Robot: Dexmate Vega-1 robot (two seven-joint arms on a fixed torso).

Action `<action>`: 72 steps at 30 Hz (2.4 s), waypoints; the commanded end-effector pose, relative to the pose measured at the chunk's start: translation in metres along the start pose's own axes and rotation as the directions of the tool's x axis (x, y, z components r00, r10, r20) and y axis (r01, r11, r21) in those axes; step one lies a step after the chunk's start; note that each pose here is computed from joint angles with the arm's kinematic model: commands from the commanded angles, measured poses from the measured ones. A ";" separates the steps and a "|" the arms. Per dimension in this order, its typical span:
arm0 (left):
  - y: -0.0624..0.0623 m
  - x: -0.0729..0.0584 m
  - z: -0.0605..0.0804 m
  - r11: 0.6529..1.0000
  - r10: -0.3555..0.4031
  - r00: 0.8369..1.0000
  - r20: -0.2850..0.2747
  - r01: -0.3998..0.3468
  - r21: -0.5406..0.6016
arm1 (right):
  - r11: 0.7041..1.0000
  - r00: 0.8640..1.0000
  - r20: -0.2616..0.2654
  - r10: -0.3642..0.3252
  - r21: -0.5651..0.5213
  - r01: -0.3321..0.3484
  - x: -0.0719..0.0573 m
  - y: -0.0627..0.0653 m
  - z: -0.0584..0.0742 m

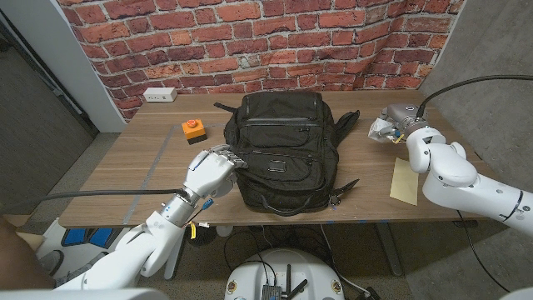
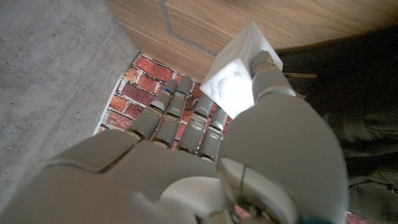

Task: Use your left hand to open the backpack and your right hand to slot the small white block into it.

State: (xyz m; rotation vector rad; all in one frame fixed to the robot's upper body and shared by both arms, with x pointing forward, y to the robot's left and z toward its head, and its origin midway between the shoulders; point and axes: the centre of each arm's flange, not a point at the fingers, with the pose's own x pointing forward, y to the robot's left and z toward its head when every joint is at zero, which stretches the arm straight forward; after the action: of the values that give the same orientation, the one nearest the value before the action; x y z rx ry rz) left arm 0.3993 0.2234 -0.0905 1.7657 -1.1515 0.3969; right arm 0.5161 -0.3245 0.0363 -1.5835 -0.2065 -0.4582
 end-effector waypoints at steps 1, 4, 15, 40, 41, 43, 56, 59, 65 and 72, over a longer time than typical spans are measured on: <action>-0.002 0.008 -0.011 1.000 0.014 1.000 -0.005 -0.014 -0.015 | 1.000 1.000 -0.005 -0.016 -0.001 0.016 -0.006 -0.003 0.006; -0.002 0.010 -0.012 1.000 0.020 1.000 0.003 -0.020 -0.020 | 1.000 1.000 -0.003 -0.023 -0.002 0.023 -0.008 -0.004 0.008; -0.001 0.021 -0.018 0.998 0.031 0.999 -0.007 -0.032 -0.057 | 0.999 0.999 0.001 -0.047 -0.001 0.047 -0.018 -0.007 0.014; -0.002 0.057 -0.026 0.941 0.013 0.985 -0.170 -0.070 -0.330 | 0.997 0.997 0.000 -0.075 0.030 0.075 -0.035 -0.018 0.028; -0.002 0.059 -0.026 0.938 0.011 0.984 -0.177 -0.071 -0.339 | 0.997 0.997 -0.001 -0.074 0.031 0.074 -0.036 -0.017 0.028; -0.002 0.062 -0.027 0.931 0.002 0.983 -0.183 -0.069 -0.357 | 0.997 0.997 -0.005 -0.071 0.034 0.071 -0.039 -0.017 0.029; 0.000 0.076 -0.036 0.893 0.000 0.959 -0.284 -0.128 -0.432 | 0.995 0.997 -0.043 -0.059 0.084 0.062 -0.061 -0.009 0.027; 0.000 0.081 -0.037 0.880 -0.006 0.951 -0.309 -0.142 -0.454 | 0.993 0.997 -0.053 -0.060 0.101 0.065 -0.065 -0.007 0.028; -0.004 0.097 -0.037 0.854 -0.016 0.947 -0.321 -0.154 -0.496 | 0.987 0.994 -0.080 -0.080 0.136 0.091 -0.072 -0.008 0.033; -0.004 0.109 -0.036 0.833 -0.031 0.949 -0.315 -0.150 -0.533 | 0.986 0.992 -0.092 -0.081 0.140 0.094 -0.084 -0.011 0.034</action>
State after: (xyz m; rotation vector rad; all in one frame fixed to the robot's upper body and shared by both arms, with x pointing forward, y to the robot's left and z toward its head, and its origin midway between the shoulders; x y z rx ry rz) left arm 0.4542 0.2072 -0.0130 1.1884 -0.9905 0.3577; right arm 0.4565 -0.2828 0.0171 -1.4493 -0.2472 -0.5447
